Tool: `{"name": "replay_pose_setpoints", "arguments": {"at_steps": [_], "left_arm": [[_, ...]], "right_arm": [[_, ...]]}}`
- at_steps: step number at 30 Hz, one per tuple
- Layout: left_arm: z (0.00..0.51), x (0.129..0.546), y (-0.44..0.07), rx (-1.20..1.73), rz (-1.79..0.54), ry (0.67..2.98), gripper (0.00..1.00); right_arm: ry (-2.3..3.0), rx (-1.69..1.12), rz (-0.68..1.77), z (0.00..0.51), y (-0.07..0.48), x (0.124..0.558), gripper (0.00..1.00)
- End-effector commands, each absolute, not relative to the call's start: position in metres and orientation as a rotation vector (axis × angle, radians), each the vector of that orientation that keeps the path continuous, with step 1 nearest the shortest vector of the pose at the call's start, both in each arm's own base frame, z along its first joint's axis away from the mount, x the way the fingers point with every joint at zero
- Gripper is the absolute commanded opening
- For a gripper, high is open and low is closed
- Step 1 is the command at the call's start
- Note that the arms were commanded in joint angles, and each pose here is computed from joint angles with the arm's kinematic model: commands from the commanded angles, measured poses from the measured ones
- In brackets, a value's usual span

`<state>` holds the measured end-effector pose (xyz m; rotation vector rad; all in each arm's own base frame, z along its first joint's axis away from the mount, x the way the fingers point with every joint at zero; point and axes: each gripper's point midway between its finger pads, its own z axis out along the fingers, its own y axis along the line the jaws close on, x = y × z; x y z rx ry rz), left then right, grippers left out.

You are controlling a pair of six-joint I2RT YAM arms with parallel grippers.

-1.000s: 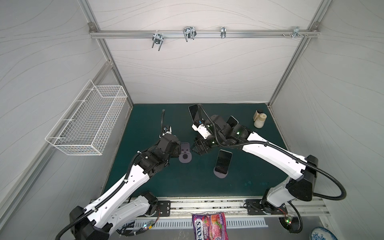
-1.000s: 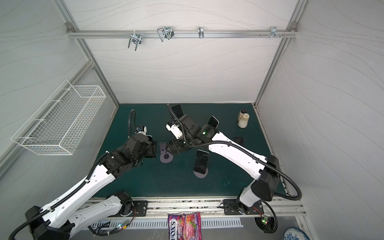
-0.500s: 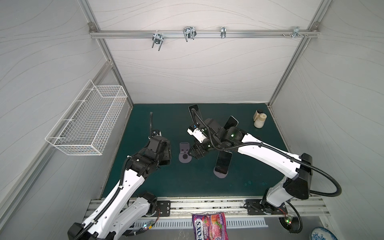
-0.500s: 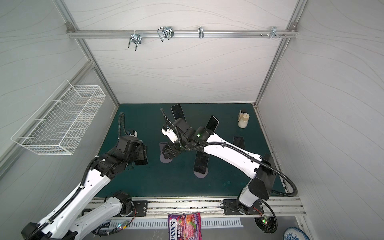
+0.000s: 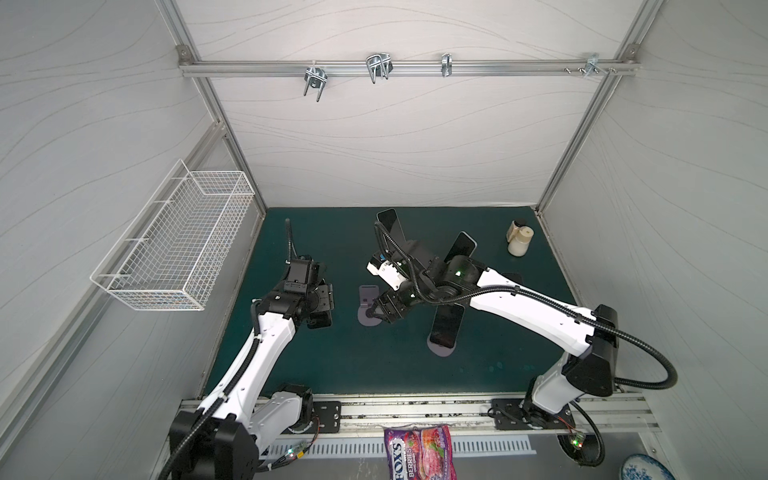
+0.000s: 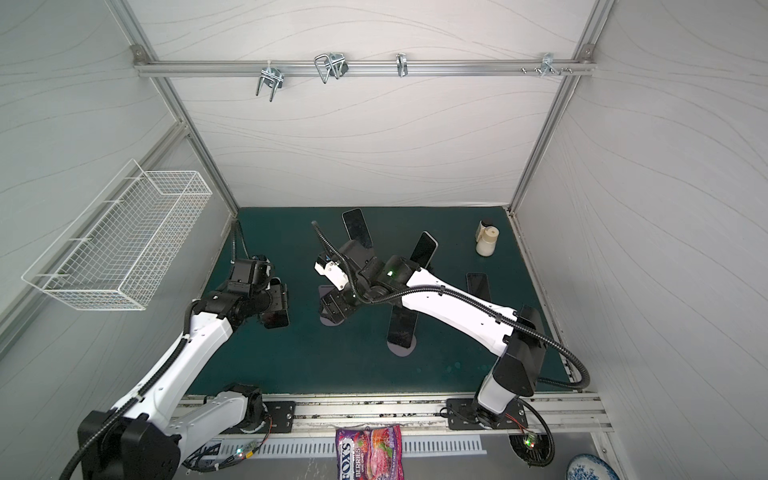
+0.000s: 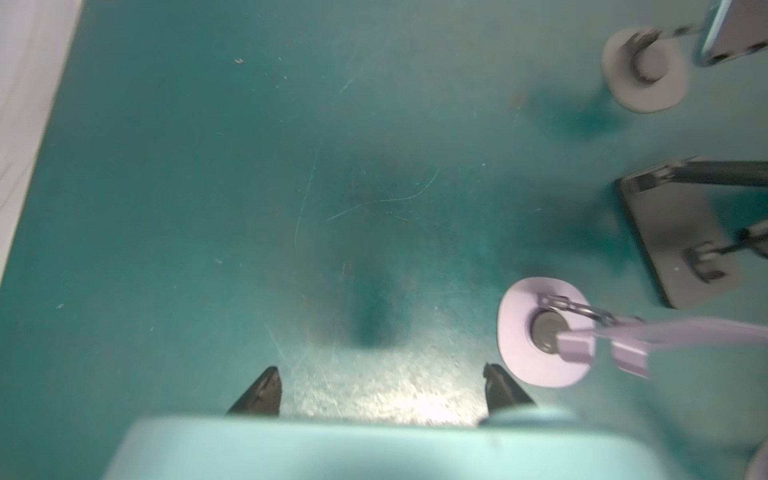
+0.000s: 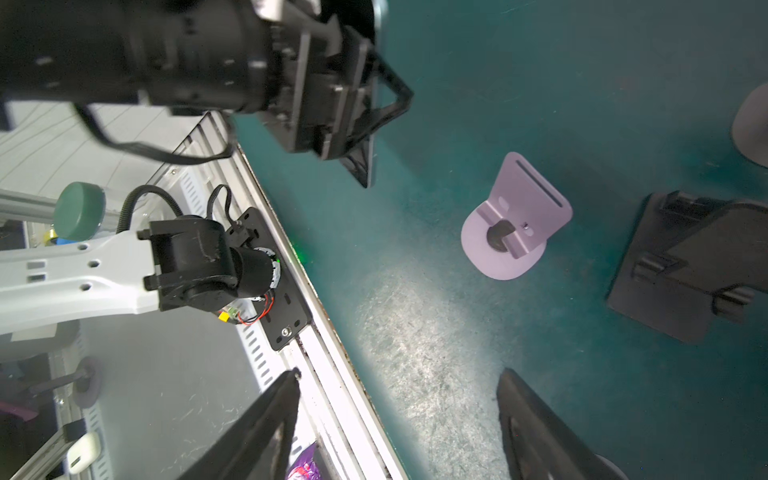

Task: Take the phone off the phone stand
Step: 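Carry the teal-edged phone toward the left arm's side while the right arm withdraws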

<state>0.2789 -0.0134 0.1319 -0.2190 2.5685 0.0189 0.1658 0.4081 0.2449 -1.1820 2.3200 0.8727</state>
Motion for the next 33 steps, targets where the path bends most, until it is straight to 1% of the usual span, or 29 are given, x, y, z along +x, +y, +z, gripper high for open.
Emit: {"name": "replay_pose_setpoints", "arguments": {"at_steps": [1,9,17,27,33], "left_arm": [[0.154,0.314,-0.016,-0.140,-0.007,2.494,0.60],[0.149,0.349,-0.007,-0.163,0.003,2.511,0.60],[0.147,0.385,-0.008,-0.116,-0.004,2.531,0.59],[0.122,0.432,-0.004,-0.105,0.017,2.619,0.59],[0.110,0.450,0.002,-0.100,0.071,2.684,0.59]], "right_arm": [[2.308,-1.199,0.934,0.255,0.417,0.159,0.76],[2.335,-1.192,0.945,0.252,0.420,0.158,0.76],[2.362,-1.171,1.031,0.253,0.435,0.154,0.75],[2.361,-1.196,1.013,0.246,0.440,0.159,0.75],[2.450,-1.199,1.109,0.237,0.431,0.151,0.75]]}}
